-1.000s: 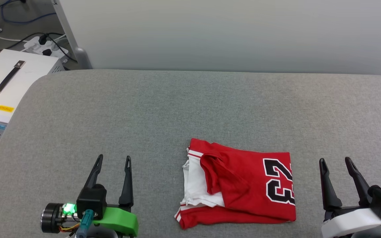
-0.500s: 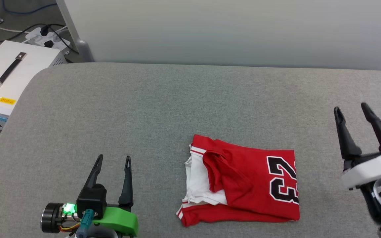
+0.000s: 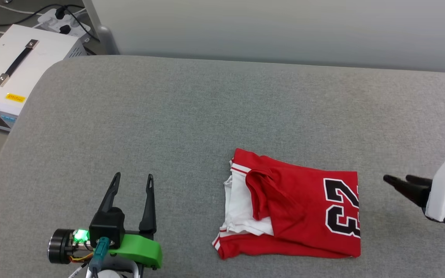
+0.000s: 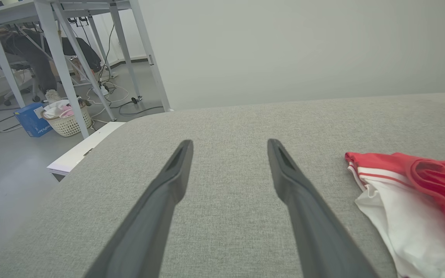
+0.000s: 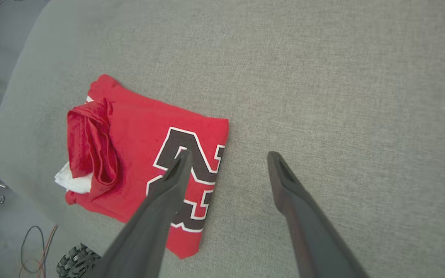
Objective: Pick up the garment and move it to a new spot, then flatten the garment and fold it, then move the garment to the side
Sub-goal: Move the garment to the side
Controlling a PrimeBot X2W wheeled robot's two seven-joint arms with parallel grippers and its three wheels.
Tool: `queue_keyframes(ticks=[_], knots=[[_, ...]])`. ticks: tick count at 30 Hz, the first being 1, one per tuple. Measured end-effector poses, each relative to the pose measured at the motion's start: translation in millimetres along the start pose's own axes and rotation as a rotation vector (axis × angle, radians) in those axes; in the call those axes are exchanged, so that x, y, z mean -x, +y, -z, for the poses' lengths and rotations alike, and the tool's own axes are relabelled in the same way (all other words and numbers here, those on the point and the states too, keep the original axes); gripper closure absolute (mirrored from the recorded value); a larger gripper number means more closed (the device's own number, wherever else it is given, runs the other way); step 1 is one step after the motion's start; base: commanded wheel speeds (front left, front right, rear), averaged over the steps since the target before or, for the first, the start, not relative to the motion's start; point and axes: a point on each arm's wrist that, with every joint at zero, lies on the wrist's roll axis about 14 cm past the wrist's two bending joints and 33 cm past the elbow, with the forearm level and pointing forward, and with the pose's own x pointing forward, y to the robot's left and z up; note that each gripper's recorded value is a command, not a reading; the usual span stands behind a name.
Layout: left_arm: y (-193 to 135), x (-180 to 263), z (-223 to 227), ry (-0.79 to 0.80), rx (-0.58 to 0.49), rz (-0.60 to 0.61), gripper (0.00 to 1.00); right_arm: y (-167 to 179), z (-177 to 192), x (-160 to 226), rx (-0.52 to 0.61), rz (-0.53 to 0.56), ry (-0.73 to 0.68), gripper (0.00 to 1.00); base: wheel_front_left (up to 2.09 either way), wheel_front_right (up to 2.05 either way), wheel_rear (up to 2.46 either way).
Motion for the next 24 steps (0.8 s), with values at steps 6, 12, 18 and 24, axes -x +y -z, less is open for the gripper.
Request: queue_keyframes(ticks=[6,12,18,24], knots=[[1.9,-6.5,1.3,0.003,0.001,-0.004,0.00,6.9,44.6,-26.4,-0.074,-0.045,0.185,0.00,0.00,0.00,0.00],[6.1,-12.9,4.5,0.011,0.000,-0.019,0.00,27.8,80.4,-56.8,-0.126,-0.103,0.286,0.00,0.00,0.00,0.00],[9.8,-15.4,8.8,0.025,-0.002,-0.032,0.00,43.7,88.1,-80.4,-0.126,-0.142,0.307,0.00,0.00,0.00,0.00],[14.6,-14.0,11.3,0.034,-0.004,-0.048,0.00,53.4,92.9,-89.2,-0.097,-0.169,0.302,1.00,0.00,0.00,0.00]])
